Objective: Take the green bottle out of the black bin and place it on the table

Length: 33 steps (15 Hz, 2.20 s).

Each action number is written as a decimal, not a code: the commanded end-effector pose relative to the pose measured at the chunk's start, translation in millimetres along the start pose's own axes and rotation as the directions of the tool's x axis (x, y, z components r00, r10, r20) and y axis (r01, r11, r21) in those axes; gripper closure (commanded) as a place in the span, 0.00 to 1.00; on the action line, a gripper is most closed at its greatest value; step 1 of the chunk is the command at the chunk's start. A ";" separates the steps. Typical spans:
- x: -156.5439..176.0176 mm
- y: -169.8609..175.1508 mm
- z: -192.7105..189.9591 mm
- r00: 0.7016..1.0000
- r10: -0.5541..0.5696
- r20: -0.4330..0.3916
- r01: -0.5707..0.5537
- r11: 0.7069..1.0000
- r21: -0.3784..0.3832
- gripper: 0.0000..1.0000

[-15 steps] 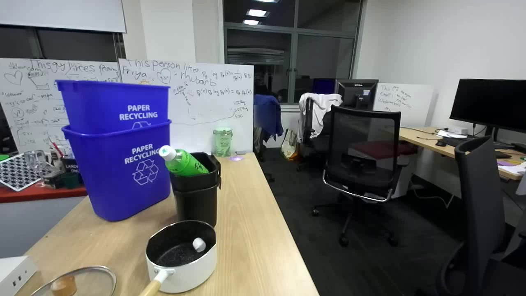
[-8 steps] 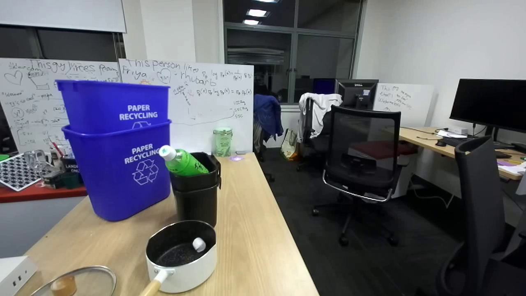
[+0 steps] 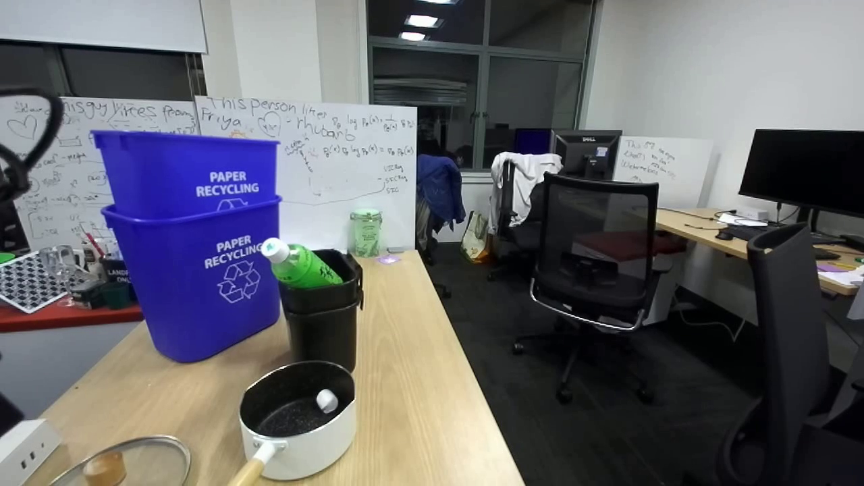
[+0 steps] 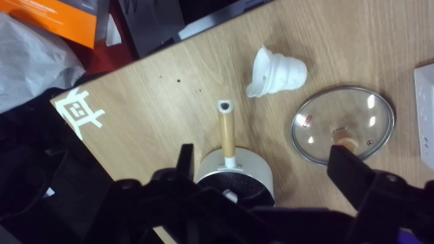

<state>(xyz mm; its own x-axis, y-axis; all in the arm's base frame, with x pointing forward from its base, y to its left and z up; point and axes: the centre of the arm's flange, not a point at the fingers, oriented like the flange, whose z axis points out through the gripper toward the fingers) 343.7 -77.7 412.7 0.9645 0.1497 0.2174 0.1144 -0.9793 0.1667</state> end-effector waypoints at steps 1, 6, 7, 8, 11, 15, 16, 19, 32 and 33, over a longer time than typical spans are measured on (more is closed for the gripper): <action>31.6 -9.7 37.1 0.995 0.010 -0.097 -0.006 0.999 0.035 0.00; 72.0 -20.5 59.3 0.977 0.024 -0.214 -0.010 0.998 0.063 0.00; 79.5 -21.5 60.9 0.970 0.031 -0.242 -0.016 0.998 0.065 0.00; 87.2 -22.6 61.7 0.961 0.037 -0.276 -0.020 0.998 0.064 0.00; 111.0 -25.6 64.2 0.929 0.052 -0.366 -0.032 0.998 0.062 0.00; 148.3 -36.5 70.2 0.879 0.053 -0.474 -0.034 0.998 0.048 0.00; 157.3 -38.4 74.9 0.861 0.037 -0.508 -0.030 0.999 0.022 0.00; 177.3 -33.9 84.9 0.810 0.040 -0.586 -0.052 0.999 -0.005 0.00; 217.0 -19.4 89.8 0.742 0.149 -0.654 -0.154 0.987 0.049 0.00; 216.1 -21.9 92.1 0.742 0.168 -0.649 -0.165 0.984 0.066 0.00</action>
<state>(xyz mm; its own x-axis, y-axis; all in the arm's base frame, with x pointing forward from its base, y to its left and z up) 571.6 -38.2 384.1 0.5767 0.0767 0.8134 -0.0124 -0.9947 0.1025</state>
